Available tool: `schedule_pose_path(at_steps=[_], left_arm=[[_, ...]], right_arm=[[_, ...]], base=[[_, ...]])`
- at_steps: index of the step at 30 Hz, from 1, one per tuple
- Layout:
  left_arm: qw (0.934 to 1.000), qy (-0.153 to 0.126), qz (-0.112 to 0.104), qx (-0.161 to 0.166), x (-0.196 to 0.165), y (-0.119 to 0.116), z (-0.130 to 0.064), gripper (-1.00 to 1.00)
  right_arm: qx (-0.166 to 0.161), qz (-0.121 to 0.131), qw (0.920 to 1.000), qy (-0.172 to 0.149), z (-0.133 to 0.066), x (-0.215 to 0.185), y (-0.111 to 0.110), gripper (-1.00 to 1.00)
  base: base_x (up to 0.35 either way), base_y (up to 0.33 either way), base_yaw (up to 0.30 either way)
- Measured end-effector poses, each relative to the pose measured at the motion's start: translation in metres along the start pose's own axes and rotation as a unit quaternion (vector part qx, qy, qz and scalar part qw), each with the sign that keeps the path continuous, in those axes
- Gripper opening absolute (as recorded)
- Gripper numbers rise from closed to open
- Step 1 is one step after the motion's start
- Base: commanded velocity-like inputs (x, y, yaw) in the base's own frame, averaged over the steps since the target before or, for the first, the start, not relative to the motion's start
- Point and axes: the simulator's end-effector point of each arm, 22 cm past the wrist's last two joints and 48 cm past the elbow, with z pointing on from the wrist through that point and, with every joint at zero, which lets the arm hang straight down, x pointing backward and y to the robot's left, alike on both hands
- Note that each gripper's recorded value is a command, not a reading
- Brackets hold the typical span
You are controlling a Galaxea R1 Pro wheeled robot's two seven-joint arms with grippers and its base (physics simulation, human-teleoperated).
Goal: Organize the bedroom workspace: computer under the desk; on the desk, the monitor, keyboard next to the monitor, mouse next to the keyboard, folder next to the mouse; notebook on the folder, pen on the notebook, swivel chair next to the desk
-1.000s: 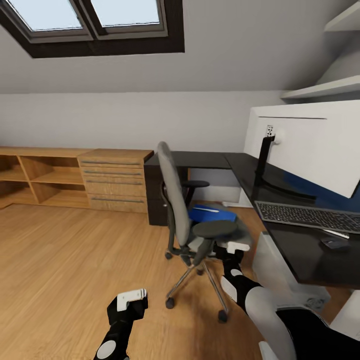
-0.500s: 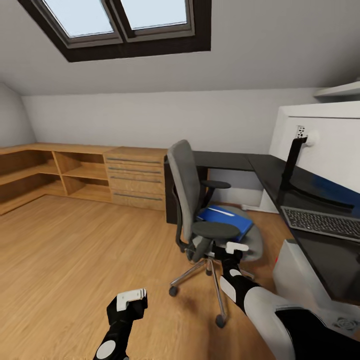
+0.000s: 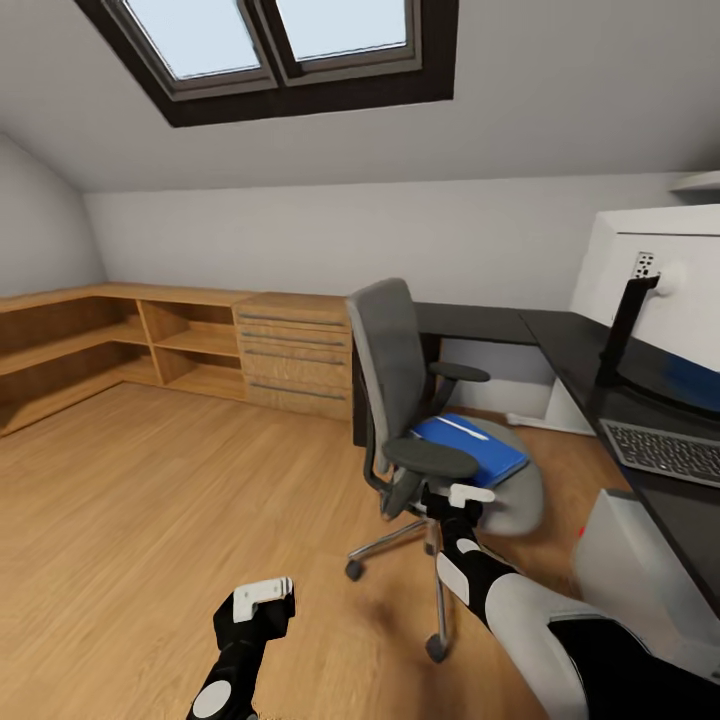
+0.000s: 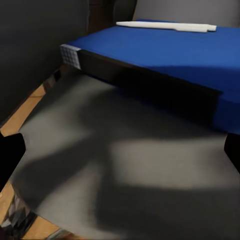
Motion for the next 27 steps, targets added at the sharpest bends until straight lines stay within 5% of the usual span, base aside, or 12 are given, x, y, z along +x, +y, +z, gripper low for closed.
schedule_pose_path(at_steps=[11,27], left_arm=[[1.0000,0.000,0.000,0.000,0.0001,-0.0001,0.0000,1.00],[1.0000,-0.005,-0.003,-0.004,-0.0055,0.0047,0.0004,1.00]], right_arm=[[-0.001,-0.002,1.0000,-0.001,-0.0001,0.0002,-0.0005,1.00],[0.001,0.000,1.0000,-0.001,0.0012,-0.0003,-0.0053,1.00]], base=[[0.000,0.000,0.014],[0.000,0.000,-0.243]])
